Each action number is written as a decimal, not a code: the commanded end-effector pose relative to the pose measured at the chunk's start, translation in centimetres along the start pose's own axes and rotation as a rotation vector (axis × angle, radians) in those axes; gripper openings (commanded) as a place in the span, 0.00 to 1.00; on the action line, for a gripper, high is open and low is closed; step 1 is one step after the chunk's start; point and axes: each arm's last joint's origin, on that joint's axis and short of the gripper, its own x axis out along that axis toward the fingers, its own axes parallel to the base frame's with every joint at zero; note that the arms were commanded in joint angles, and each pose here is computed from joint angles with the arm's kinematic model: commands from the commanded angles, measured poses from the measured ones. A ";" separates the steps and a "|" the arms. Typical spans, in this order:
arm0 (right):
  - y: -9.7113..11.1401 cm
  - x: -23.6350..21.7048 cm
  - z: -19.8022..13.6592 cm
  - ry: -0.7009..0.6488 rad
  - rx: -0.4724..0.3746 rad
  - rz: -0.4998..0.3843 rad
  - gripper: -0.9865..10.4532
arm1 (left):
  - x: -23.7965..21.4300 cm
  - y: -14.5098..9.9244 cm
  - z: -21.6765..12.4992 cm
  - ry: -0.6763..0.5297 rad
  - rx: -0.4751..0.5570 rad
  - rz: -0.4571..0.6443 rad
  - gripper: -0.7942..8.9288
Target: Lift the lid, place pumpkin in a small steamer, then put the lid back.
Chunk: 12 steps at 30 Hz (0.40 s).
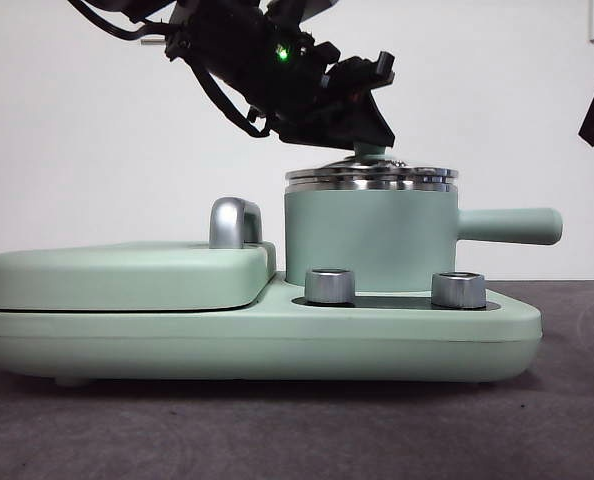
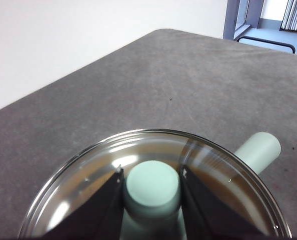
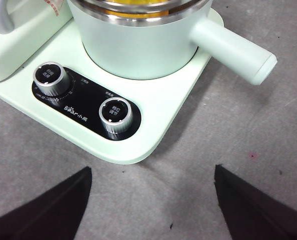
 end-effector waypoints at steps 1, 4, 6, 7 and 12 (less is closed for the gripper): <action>0.1 0.0 0.2 -0.004 0.004 0.004 0.42 | 0.5 -0.1 0.4 -0.036 0.014 -0.004 0.10; 0.1 0.0 0.2 -0.004 0.003 0.004 0.42 | 0.6 -0.1 0.2 -0.030 0.013 -0.004 0.10; 0.1 0.0 0.2 -0.003 0.004 0.004 0.42 | 0.7 -0.1 0.0 -0.025 0.012 -0.005 0.10; 0.1 0.0 0.2 -0.003 0.003 0.004 0.42 | 0.8 -0.1 -0.1 -0.022 0.012 -0.005 0.10; 0.1 0.0 0.1 0.000 0.004 0.004 0.42 | 0.9 -0.1 -0.3 -0.016 0.011 -0.006 0.10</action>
